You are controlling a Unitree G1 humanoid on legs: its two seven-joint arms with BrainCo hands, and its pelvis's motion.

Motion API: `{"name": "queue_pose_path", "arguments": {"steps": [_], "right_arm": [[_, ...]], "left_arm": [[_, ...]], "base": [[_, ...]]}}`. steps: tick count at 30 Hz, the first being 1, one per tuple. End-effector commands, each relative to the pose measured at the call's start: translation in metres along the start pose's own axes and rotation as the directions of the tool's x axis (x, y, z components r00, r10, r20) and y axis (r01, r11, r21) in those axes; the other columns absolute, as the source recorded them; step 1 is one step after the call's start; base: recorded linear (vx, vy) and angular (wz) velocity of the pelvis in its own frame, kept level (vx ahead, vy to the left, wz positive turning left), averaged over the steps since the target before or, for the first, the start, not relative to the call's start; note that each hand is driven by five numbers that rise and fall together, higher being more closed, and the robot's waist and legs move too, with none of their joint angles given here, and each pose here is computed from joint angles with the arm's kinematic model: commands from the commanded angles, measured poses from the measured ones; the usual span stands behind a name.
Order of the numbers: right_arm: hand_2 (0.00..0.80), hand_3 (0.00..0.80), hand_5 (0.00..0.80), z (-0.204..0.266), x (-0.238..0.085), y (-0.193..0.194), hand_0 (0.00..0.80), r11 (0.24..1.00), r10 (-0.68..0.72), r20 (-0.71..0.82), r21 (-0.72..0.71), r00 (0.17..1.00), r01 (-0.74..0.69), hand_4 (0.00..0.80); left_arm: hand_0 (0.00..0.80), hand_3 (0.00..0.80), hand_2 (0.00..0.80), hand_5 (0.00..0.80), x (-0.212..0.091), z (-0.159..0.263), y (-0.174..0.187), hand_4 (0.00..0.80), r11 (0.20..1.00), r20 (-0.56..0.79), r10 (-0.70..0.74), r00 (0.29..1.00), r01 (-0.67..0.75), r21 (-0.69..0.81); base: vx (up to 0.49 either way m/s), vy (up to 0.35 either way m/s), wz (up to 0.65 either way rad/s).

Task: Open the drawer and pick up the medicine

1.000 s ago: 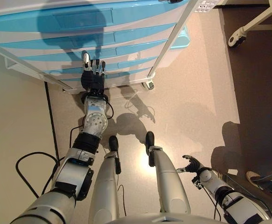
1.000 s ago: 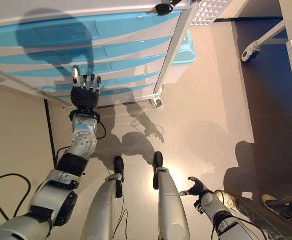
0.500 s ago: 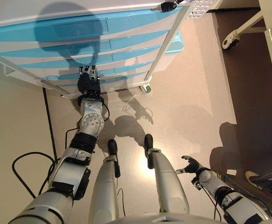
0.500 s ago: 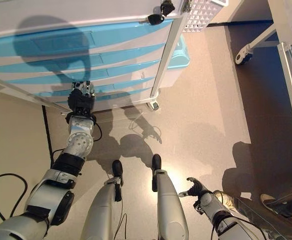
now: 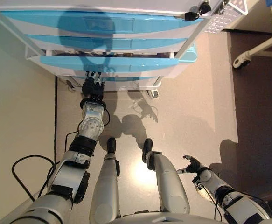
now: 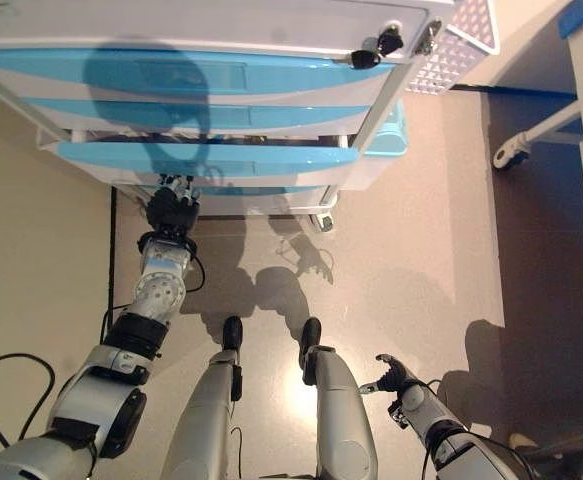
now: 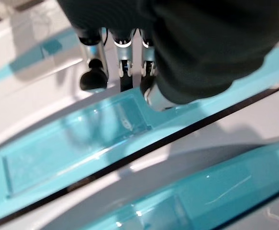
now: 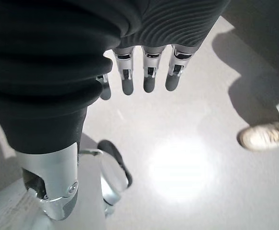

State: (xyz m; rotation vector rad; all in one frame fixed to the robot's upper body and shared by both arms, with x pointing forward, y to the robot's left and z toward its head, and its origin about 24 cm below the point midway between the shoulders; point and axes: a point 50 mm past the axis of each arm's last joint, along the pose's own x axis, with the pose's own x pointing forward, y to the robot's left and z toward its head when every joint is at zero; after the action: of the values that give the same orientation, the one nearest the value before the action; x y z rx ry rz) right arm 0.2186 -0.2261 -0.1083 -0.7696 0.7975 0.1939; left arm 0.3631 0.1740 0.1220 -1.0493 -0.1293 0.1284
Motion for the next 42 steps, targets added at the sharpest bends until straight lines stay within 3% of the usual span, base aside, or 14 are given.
{"name": "queue_pose_path", "arguments": {"steps": [1, 13, 22, 30, 37, 38, 41, 42], "right_arm": [[0.000, 0.000, 0.000, -0.043, -0.013, 0.014, 0.000, 1.000, 0.026, -0.124, -0.006, 0.992, -0.027, 0.000], [0.000, 0.000, 0.000, -0.047, -0.016, 0.012, 0.000, 1.000, 0.017, -0.123, 0.006, 0.992, -0.017, 0.000], [0.000, 0.000, 0.000, -0.048, -0.014, -0.008, 0.000, 1.000, -0.025, -0.121, -0.022, 0.992, 0.022, 0.000], [0.000, 0.000, 0.000, -0.053, -0.014, -0.027, 0.000, 0.996, -0.082, -0.148, -0.041, 0.986, 0.077, 0.000], [0.000, 0.000, 0.000, -0.047, -0.013, -0.042, 0.000, 0.992, -0.123, -0.118, -0.056, 0.985, 0.117, 0.000], [0.000, 0.000, 0.000, -0.046, -0.013, -0.047, 0.000, 0.990, -0.136, -0.109, -0.060, 0.985, 0.130, 0.000], [0.000, 0.000, 0.000, -0.046, -0.013, -0.049, 0.000, 0.989, -0.144, -0.105, -0.060, 0.984, 0.139, 0.000], [0.000, 0.000, 0.000, -0.043, -0.014, -0.051, 0.000, 0.988, -0.146, -0.087, -0.062, 0.985, 0.141, 0.000]], "left_arm": [[0.800, 0.800, 0.800, 0.800, -0.017, 0.103, -0.087, 0.800, 0.877, 0.422, -0.474, 0.772, 0.454, 0.155], [0.800, 0.800, 0.800, 0.800, -0.051, 0.103, -0.011, 0.800, 0.918, 0.369, -0.389, 0.844, 0.323, 0.228], [0.800, 0.800, 0.800, 0.800, -0.091, 0.094, 0.059, 0.800, 0.962, 0.306, -0.217, 0.927, 0.149, 0.230], [0.800, 0.800, 0.800, 0.800, -0.136, 0.055, 0.124, 0.800, 0.992, 0.063, 0.031, 0.998, -0.038, 0.120], [0.800, 0.800, 0.800, 0.800, -0.185, 0.043, 0.188, 0.800, 0.931, -0.112, 0.313, 0.943, -0.281, 0.234], [0.800, 0.800, 0.800, 0.800, -0.205, 0.041, 0.207, 0.800, 0.893, -0.163, 0.400, 0.902, -0.343, 0.292], [0.800, 0.800, 0.800, 0.800, -0.219, 0.037, 0.222, 0.800, 0.860, -0.202, 0.463, 0.863, -0.383, 0.337], [0.800, 0.800, 0.800, 0.800, -0.233, 0.033, 0.235, 0.800, 0.822, -0.243, 0.526, 0.815, -0.413, 0.393]], "base": [[-0.060, -0.068, 0.21], [-0.001, -0.033, 0.30], [-0.032, 0.001, 0.11], [-0.028, 0.002, 0.09], [-0.030, 0.041, 0.05], [0.012, 0.020, 0.05], [0.037, 0.015, 0.01], [0.088, -0.004, -0.01]]}}
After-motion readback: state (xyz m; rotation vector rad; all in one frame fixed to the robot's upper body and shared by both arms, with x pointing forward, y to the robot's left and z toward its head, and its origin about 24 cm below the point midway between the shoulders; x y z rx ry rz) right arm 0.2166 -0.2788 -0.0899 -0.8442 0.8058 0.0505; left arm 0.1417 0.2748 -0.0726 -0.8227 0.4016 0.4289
